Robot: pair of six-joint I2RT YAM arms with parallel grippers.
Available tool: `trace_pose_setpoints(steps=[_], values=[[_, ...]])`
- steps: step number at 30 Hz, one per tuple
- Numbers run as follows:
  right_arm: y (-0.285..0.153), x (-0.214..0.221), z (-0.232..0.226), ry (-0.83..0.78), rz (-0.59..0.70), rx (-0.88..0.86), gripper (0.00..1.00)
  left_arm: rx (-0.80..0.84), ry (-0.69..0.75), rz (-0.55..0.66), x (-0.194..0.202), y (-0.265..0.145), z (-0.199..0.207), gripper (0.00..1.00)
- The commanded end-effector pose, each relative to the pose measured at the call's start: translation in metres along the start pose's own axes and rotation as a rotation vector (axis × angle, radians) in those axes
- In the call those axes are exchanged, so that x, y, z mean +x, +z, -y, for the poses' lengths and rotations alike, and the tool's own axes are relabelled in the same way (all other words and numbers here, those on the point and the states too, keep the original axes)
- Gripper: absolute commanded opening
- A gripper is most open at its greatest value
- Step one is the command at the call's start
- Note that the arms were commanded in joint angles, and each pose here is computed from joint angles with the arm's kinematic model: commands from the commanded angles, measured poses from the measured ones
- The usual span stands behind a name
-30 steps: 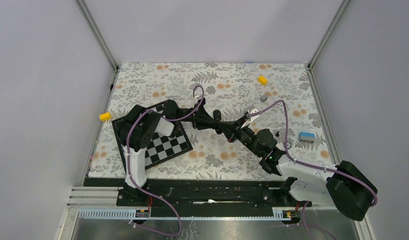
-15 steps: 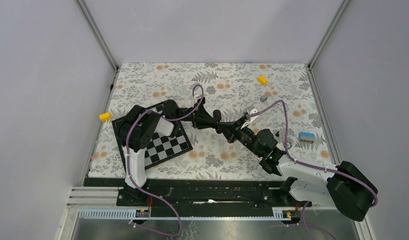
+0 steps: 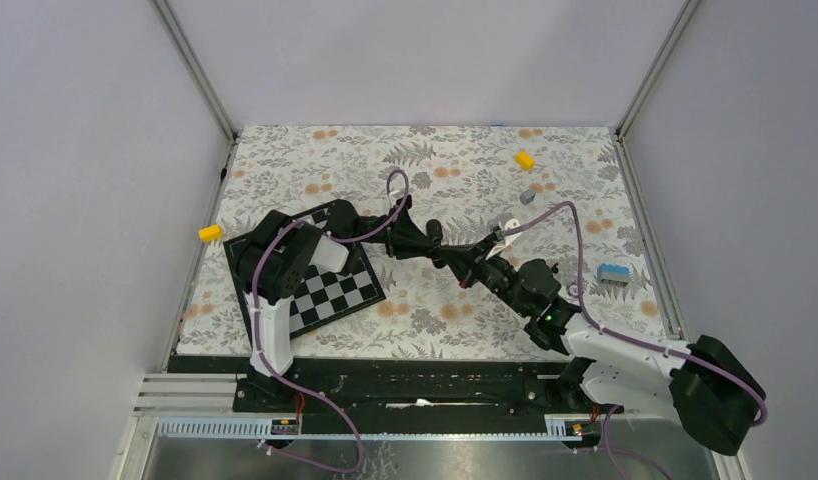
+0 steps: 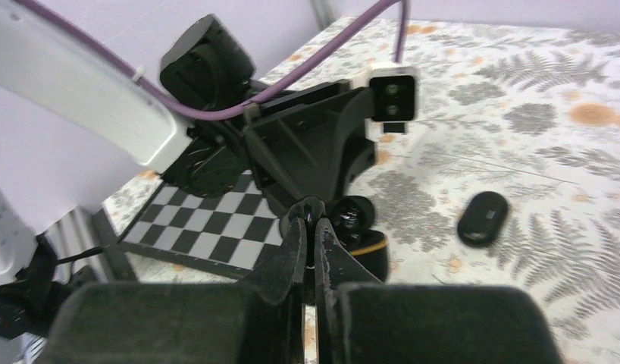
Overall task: Insert the wireless bluetooth earbuds into the charging case
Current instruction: Place the right earbud at the center of the board.
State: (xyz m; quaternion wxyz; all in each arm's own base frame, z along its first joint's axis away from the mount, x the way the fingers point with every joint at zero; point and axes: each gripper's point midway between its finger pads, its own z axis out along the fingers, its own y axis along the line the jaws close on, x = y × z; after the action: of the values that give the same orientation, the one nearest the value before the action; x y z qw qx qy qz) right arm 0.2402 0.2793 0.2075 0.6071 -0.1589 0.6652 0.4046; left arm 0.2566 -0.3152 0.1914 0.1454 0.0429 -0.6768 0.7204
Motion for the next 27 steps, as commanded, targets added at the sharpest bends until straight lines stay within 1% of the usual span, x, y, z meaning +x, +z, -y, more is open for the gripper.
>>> trace_pose_setpoints(steps=[1, 4, 6, 8, 9, 11, 14, 17, 21, 24, 27], values=[[-0.013, -0.029, 0.019, -0.067, 0.038, 0.153, 0.00, 0.042, 0.079, -0.009, 0.010, -0.002, 0.016, 0.00], [-0.037, -0.036, 0.048, -0.090, 0.052, 0.321, 0.00, 0.030, 0.077, 0.000, 0.009, -0.005, 0.009, 0.00], [-0.055, -0.031, 0.068, -0.096, 0.021, 0.440, 0.00, 0.024, 0.086, -0.004, 0.009, -0.005, 0.006, 0.00], [-0.073, -0.017, 0.085, -0.091, -0.045, 0.540, 0.00, 0.021, 0.095, -0.005, 0.007, -0.005, 0.005, 0.00], [-0.081, -0.008, 0.089, -0.087, -0.083, 0.563, 0.00, 0.017, 0.097, -0.006, 0.005, -0.004, 0.005, 0.00], [-0.095, 0.011, 0.093, -0.047, -0.153, 0.598, 0.00, 0.014, 0.104, -0.007, 0.000, -0.003, 0.006, 0.00], [-0.115, 0.046, 0.099, 0.053, -0.244, 0.648, 0.00, 0.011, 0.132, -0.030, -0.007, 0.001, 0.014, 0.00], [-0.121, 0.071, 0.100, 0.119, -0.304, 0.663, 0.00, 0.019, 0.176, -0.045, -0.015, 0.006, 0.029, 0.00], [-0.115, 0.090, 0.100, 0.130, -0.405, 0.688, 0.00, 0.028, 0.319, -0.094, -0.025, 0.014, 0.057, 0.00], [-0.106, 0.096, 0.103, 0.115, -0.463, 0.721, 0.00, 0.062, 0.379, -0.121, -0.028, 0.024, 0.076, 0.00], [-0.095, 0.098, 0.108, 0.117, -0.490, 0.760, 0.00, 0.059, 0.428, -0.135, -0.037, 0.036, 0.083, 0.00]])
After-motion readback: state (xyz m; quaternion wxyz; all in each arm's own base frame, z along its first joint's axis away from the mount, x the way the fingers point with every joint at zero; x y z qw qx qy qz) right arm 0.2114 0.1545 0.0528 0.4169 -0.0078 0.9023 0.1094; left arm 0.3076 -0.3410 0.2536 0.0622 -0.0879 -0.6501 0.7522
